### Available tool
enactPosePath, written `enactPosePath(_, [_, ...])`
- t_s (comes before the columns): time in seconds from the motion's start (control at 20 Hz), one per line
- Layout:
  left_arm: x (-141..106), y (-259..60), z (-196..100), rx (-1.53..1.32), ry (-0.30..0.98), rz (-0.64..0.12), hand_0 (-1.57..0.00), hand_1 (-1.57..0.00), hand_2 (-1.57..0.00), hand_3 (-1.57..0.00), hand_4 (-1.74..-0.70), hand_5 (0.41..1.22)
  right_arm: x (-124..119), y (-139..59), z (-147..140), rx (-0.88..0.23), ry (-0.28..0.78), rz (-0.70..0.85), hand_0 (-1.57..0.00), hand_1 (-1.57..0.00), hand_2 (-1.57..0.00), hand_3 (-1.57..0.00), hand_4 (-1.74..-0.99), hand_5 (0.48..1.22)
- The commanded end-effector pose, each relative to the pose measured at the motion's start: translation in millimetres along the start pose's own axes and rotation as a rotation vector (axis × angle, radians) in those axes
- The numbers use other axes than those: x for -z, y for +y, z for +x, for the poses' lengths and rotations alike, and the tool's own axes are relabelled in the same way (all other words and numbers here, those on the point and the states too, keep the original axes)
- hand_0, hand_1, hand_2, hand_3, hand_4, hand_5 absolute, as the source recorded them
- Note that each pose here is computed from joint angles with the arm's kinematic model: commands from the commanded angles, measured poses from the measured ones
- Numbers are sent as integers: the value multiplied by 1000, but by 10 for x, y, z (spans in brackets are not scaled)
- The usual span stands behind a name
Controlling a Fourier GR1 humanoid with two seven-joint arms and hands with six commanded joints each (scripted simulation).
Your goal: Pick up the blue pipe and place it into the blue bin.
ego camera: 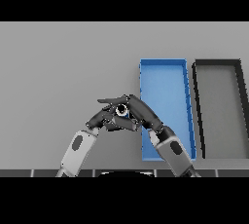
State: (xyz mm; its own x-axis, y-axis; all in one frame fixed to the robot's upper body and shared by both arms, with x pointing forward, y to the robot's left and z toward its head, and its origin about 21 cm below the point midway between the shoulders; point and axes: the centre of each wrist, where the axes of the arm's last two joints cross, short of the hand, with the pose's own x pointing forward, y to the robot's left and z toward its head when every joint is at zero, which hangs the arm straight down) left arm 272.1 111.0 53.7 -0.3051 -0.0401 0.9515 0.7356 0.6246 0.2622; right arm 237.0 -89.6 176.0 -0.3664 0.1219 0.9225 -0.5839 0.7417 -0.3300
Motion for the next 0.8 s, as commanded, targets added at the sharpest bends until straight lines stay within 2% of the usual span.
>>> enactPosePath(0.0, [12, 9, -9, 12, 19, -19, -598, -549, -529, -477, -1206, 1221, 3, -3, 4, -4, 19, -2, -1565, -1565, -1565, -1559, -1738, 1211])
enactPosePath(0.15, [9, -28, -10, 28, 65, -7, -306, -281, -270, -244, -1047, 938, 42, 21, 15, -11, 48, -7, -1568, -1568, -1568, -1565, -1739, 1216])
enactPosePath(0.25, [18, -33, -31, 17, 112, 7, -195, -179, -173, -156, -996, 770, 32, 11, -24, -19, 42, -13, -1569, -1569, -1569, -1567, -1740, 1218])
enactPosePath(0.35, [-22, -7, -39, 3, 135, 13, -125, -114, -110, -99, -970, 647, 61, 19, -24, -18, 27, -17, -1570, -1570, -1570, -1569, -1740, 1219])
enactPosePath(0.55, [-33, -31, -59, 9, 153, 28, -50, -46, -45, -40, -947, 513, 27, -2, -12, 23, -4, -21, -1570, -1570, -1570, -1570, -1741, 1220])
enactPosePath(0.75, [-49, -26, -70, 16, 166, 27, -20, -18, -18, -16, -916, 474, 46, -71, 131, 146, -22, -33, -1571, -1571, -1571, -1571, -1741, 1221])
